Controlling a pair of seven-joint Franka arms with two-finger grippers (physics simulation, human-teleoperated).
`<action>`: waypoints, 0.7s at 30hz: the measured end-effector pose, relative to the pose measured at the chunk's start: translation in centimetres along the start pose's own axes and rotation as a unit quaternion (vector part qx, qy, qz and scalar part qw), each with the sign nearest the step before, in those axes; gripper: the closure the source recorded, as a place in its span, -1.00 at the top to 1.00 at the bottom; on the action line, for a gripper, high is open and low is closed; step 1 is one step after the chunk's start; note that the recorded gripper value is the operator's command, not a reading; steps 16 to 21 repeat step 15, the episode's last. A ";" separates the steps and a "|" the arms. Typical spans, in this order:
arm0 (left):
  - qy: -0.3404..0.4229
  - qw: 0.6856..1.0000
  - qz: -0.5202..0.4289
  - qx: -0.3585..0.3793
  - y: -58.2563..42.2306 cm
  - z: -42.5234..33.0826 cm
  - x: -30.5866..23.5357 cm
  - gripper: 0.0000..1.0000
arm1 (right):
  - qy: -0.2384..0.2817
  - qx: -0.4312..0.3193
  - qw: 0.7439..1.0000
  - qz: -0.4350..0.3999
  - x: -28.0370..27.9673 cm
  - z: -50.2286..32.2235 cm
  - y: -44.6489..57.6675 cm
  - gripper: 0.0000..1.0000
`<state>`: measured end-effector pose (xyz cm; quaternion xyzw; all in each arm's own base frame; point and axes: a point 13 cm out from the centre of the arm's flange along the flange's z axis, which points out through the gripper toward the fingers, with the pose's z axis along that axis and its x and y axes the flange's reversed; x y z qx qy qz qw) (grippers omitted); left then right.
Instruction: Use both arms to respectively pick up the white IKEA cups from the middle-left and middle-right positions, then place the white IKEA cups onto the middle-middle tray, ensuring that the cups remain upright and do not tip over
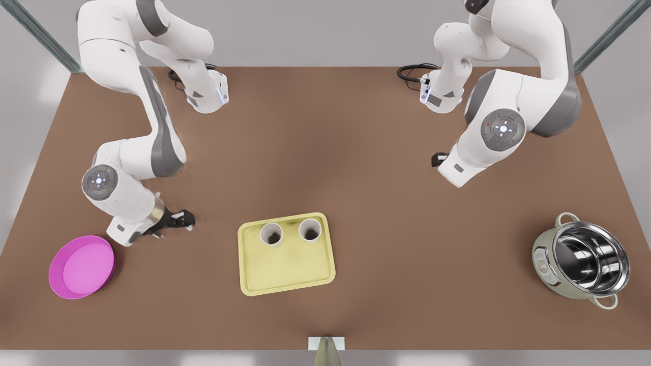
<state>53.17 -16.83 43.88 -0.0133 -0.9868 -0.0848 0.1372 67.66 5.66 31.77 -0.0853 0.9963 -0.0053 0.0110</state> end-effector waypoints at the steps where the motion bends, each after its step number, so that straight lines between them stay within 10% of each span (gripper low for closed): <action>1: 0.001 1.000 0.006 0.000 0.0 0.0 0.0 1.00 | 0.006 0.015 0.999 0.027 1.1 -1.8 -3.9 1.00; 8: 0.007 0.999 0.040 0.001 0.3 0.3 0.0 1.00 | 0.009 0.036 0.997 0.068 8.4 -19.0 -6.6 1.00; 21: 0.008 0.998 0.065 -0.001 0.2 0.4 0.1 1.00 | 0.082 0.020 0.994 0.063 11.9 -16.3 -6.6 1.00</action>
